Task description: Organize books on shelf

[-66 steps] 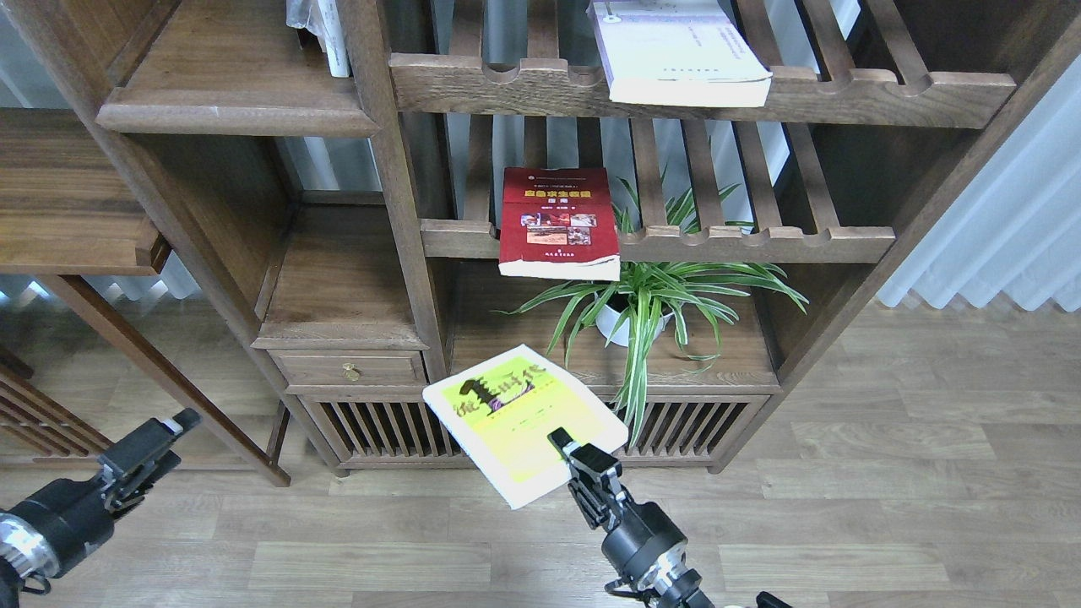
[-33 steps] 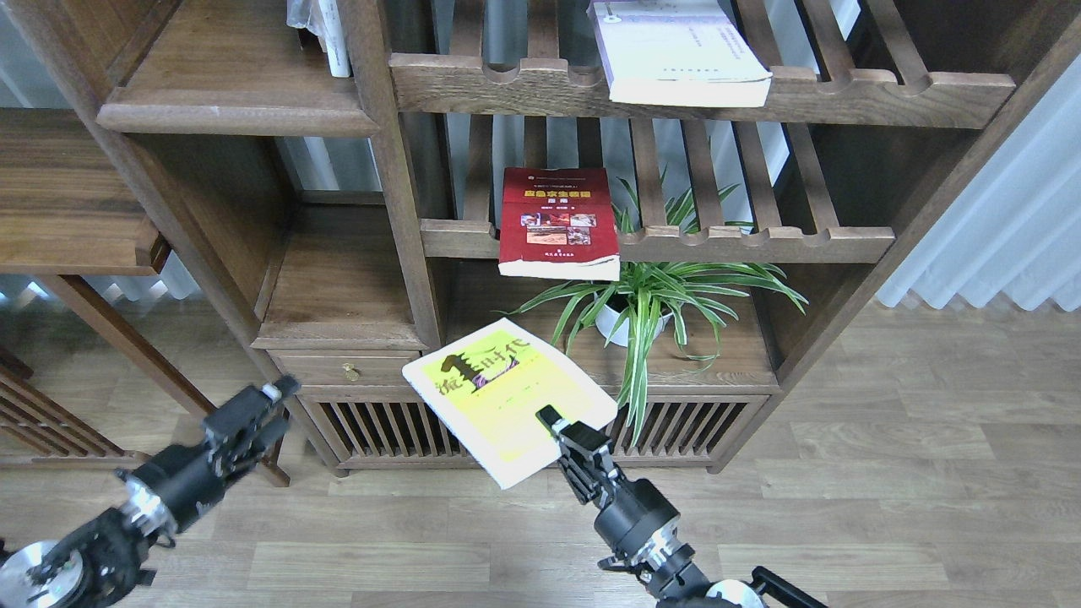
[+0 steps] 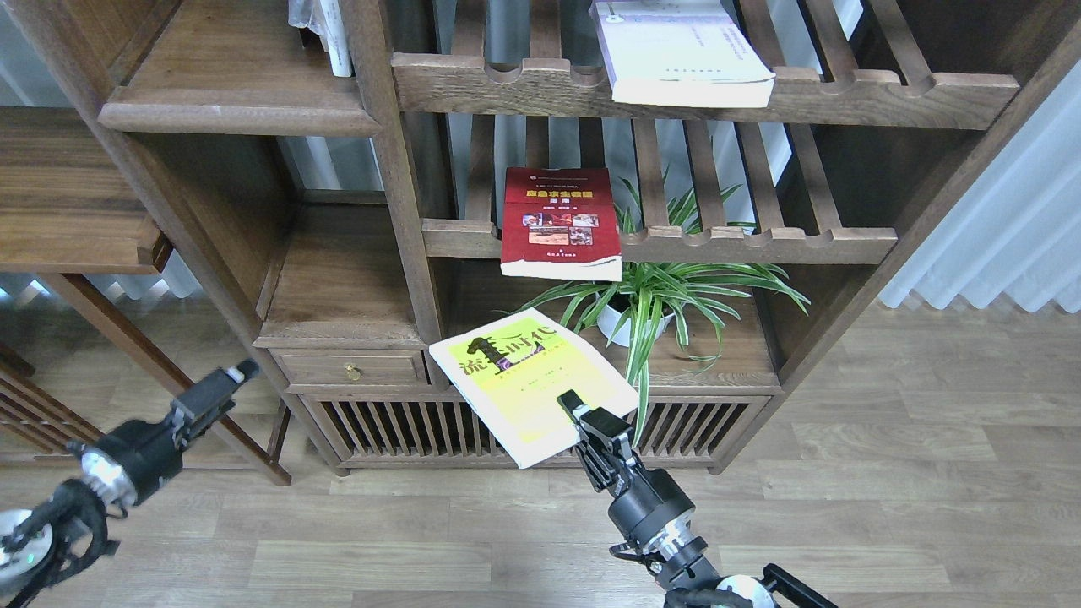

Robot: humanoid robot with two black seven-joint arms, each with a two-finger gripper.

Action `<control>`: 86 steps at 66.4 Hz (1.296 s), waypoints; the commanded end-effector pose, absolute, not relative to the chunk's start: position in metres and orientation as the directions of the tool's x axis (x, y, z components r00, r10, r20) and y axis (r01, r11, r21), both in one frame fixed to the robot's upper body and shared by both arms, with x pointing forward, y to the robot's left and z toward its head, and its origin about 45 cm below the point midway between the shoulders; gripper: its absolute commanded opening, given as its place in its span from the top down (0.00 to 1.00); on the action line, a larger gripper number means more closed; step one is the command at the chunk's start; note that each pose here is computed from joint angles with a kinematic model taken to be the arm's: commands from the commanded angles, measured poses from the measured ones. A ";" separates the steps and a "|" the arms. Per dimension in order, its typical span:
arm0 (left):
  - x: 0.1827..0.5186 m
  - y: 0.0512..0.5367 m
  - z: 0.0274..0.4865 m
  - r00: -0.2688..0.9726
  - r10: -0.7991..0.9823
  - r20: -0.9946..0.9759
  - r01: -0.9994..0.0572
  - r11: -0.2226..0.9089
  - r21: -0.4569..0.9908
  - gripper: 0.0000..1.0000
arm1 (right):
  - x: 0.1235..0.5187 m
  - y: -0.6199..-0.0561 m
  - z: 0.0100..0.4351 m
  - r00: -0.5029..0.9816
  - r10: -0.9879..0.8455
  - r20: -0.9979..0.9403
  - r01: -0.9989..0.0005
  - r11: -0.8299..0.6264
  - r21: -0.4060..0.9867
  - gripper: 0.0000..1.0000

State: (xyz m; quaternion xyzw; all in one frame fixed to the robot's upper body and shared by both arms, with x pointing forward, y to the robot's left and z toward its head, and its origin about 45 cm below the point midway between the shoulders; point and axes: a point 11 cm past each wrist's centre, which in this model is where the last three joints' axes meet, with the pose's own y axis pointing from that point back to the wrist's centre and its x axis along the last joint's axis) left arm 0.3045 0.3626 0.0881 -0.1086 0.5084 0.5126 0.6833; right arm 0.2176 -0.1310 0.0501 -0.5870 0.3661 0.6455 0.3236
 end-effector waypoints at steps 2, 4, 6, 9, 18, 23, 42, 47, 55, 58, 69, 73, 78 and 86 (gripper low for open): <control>0.301 0.367 0.099 -0.064 0.508 -0.859 -0.836 0.443 0.324 0.00 | 0.217 -0.130 0.052 -0.099 -0.005 -0.995 -0.847 -0.525 0.087 0.93; 0.299 0.366 0.101 -0.075 0.465 -0.882 -0.844 0.441 0.304 0.00 | 0.217 -0.130 0.052 -0.099 -0.005 -0.995 -0.847 -0.525 0.087 0.94; 0.297 0.362 0.103 -0.079 0.424 -0.902 -0.849 0.446 0.284 0.00 | 0.216 -0.129 0.051 -0.101 -0.006 -0.995 -0.844 -0.529 0.089 0.94; 0.293 0.356 0.104 -0.081 0.389 -0.918 -0.849 0.456 0.268 0.00 | 0.215 -0.128 0.051 -0.102 -0.005 -0.995 -0.843 -0.531 0.089 0.94; 0.260 0.333 0.089 -0.128 0.326 -0.937 -0.813 0.506 0.287 0.00 | 0.215 -0.125 0.056 -0.092 0.006 -0.996 -0.841 -0.537 0.075 0.95; 0.243 0.323 0.085 -0.144 0.304 -0.942 -0.794 0.533 0.293 0.00 | 0.216 -0.123 0.058 -0.086 0.012 -0.996 -0.840 -0.539 0.066 0.95; 0.215 0.297 0.088 -0.149 0.233 -0.961 -0.769 0.584 0.261 0.00 | 0.196 -0.097 0.060 -0.097 0.024 -0.995 -0.781 -0.622 0.061 0.96; 0.214 0.294 0.088 -0.148 0.222 -0.964 -0.769 0.586 0.253 0.00 | 0.189 -0.088 0.060 -0.102 0.026 -0.994 -0.758 -0.649 0.061 0.96; 0.214 0.288 0.088 -0.147 0.207 -0.967 -0.769 0.590 0.243 0.00 | 0.187 -0.085 0.062 -0.100 0.031 -0.995 -0.750 -0.660 0.055 0.96; 0.214 0.284 0.087 -0.147 0.196 -0.970 -0.770 0.592 0.237 0.00 | 0.186 -0.084 0.062 -0.101 0.030 -0.994 -0.748 -0.662 0.056 0.96; 0.208 0.271 0.082 -0.159 0.172 -0.972 -0.762 0.604 0.232 0.00 | 0.182 -0.079 0.064 -0.100 0.037 -0.994 -0.734 -0.678 0.049 0.96; 0.206 0.269 0.080 -0.165 0.171 -0.971 -0.758 0.608 0.236 0.00 | 0.180 -0.076 0.066 -0.098 0.042 -0.994 -0.727 -0.685 0.043 0.96; 0.201 0.264 0.076 -0.176 0.170 -0.970 -0.747 0.619 0.244 0.00 | 0.177 -0.072 0.067 -0.099 0.045 -0.994 -0.717 -0.696 0.040 0.96; 0.200 0.256 0.075 -0.178 0.151 -0.972 -0.745 0.625 0.233 0.00 | 0.176 -0.071 0.066 -0.100 0.045 -0.994 -0.715 -0.698 0.041 0.96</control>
